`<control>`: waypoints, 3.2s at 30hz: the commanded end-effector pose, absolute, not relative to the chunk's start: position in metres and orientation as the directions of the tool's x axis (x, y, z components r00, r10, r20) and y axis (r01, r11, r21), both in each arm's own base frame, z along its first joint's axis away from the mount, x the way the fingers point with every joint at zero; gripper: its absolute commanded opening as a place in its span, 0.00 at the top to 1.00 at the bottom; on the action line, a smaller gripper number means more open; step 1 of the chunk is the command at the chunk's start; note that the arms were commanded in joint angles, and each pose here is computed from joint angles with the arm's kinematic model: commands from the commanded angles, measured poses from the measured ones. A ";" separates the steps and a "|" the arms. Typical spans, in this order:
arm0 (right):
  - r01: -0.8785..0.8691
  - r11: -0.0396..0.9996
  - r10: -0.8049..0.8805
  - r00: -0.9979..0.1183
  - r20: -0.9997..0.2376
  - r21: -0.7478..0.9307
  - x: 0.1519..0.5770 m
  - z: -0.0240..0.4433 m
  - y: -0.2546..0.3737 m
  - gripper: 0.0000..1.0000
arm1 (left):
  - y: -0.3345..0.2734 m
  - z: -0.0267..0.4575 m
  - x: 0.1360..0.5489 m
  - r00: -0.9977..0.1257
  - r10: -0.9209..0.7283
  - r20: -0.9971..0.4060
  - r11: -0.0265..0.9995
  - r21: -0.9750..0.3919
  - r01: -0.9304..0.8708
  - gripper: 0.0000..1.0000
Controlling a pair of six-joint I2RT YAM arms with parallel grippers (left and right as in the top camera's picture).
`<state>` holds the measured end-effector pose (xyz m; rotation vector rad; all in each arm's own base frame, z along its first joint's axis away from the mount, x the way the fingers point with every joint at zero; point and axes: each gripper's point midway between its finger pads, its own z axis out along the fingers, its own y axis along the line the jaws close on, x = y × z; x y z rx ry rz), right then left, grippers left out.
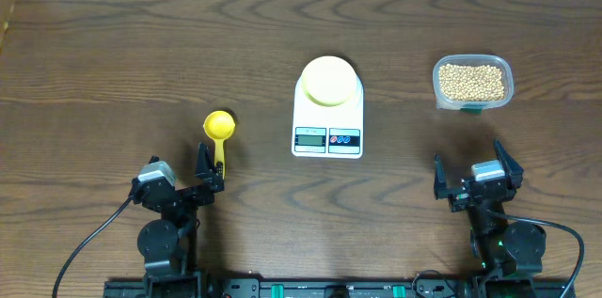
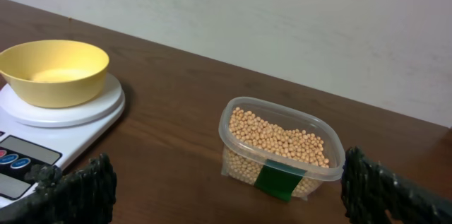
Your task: Scoop item into bowl and weigh 50g on scale
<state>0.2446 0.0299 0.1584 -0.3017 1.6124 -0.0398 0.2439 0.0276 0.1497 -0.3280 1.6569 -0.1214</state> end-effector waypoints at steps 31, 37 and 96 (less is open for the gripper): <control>-0.172 0.961 -0.223 -0.029 -0.974 -0.215 0.244 0.159 0.031 0.01 | 0.031 0.132 0.242 -0.129 -0.292 -0.948 0.947 -0.267 -0.176 0.02; -0.172 0.961 -0.223 -0.029 -0.974 -0.215 0.244 0.159 0.031 0.01 | 0.031 0.132 0.242 -0.129 -0.292 -0.948 0.947 -0.267 -0.177 0.02; -0.172 0.961 -0.223 -0.029 -0.974 -0.215 0.244 0.159 0.031 0.01 | 0.031 0.138 0.237 -0.145 -0.389 -0.910 0.912 -0.358 -0.202 0.02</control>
